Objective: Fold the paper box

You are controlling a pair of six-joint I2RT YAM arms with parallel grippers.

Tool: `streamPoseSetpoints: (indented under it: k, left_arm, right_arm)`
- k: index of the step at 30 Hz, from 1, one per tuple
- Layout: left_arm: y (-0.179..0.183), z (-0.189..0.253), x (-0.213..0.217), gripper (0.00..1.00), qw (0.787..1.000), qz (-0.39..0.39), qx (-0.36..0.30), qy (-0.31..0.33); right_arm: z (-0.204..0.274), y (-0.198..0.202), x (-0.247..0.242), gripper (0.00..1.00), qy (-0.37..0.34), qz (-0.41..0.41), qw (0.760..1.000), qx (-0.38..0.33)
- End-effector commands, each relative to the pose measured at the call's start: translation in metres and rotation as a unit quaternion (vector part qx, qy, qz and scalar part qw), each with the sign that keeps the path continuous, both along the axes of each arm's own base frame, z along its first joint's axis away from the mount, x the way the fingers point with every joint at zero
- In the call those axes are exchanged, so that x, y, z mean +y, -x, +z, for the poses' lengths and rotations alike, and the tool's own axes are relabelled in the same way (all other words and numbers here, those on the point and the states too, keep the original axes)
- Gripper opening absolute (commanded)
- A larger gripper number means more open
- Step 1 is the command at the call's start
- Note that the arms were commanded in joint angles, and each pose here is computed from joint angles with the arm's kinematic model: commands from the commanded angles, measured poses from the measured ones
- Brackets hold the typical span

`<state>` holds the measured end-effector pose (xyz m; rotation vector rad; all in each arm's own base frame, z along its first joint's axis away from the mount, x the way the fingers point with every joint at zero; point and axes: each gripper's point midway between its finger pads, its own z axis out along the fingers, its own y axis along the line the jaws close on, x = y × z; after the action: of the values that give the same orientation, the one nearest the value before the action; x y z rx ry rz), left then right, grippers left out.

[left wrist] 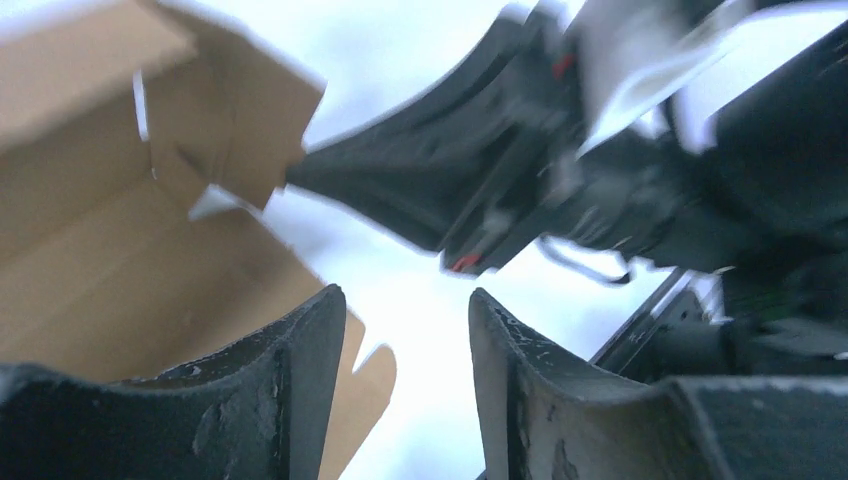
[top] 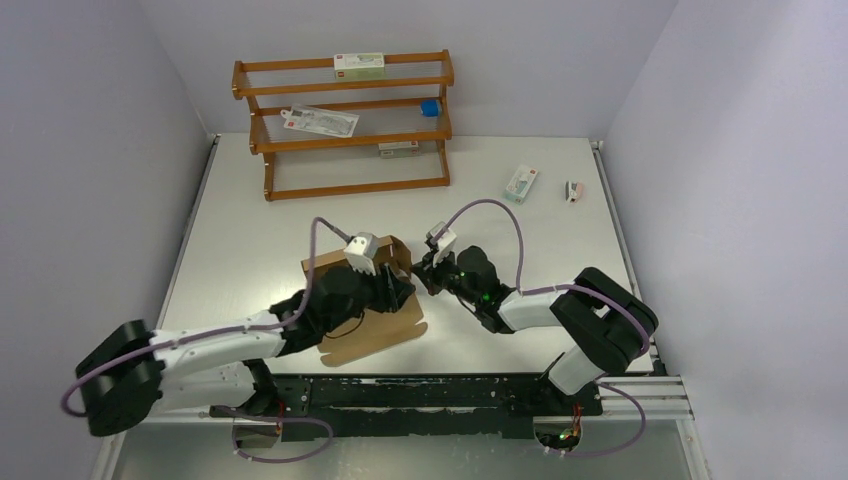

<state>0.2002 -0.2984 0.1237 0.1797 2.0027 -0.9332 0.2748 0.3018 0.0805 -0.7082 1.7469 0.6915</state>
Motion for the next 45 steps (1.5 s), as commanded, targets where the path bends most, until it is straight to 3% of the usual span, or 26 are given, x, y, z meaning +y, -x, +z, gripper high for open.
streamPoseSetpoints:
  k: [1,5,12,22,34,45]
  left_arm:
    - [-0.013,0.051,0.027,0.55,0.997,0.047,-0.044,-0.052]
    - [-0.037,0.083,0.076,0.62,0.978,0.151,-0.069,-0.125]
    - [-0.078,0.062,0.132,0.75,0.951,0.234,-0.036,-0.198]
    - [-0.09,0.043,0.127,0.83,0.954,0.215,-0.028,-0.208]
    - [-0.091,0.006,0.117,0.83,0.953,0.19,0.001,-0.236]
    - [-0.086,0.001,0.108,0.8,0.962,0.166,-0.002,-0.216]
  right_arm:
    - [0.006,-0.002,0.002,0.0,0.0,-0.001,1.0,-0.016]
    - [0.006,-0.001,0.004,0.0,-0.002,0.002,1.0,-0.017]
    - [0.006,0.0,0.007,0.0,-0.001,0.006,1.0,-0.015]
    - [0.008,0.002,0.009,0.0,-0.001,0.014,1.0,-0.014]
    - [0.011,0.007,0.018,0.0,-0.008,0.036,0.999,-0.007]
    - [0.01,0.015,0.033,0.05,-0.008,0.087,0.996,0.001]
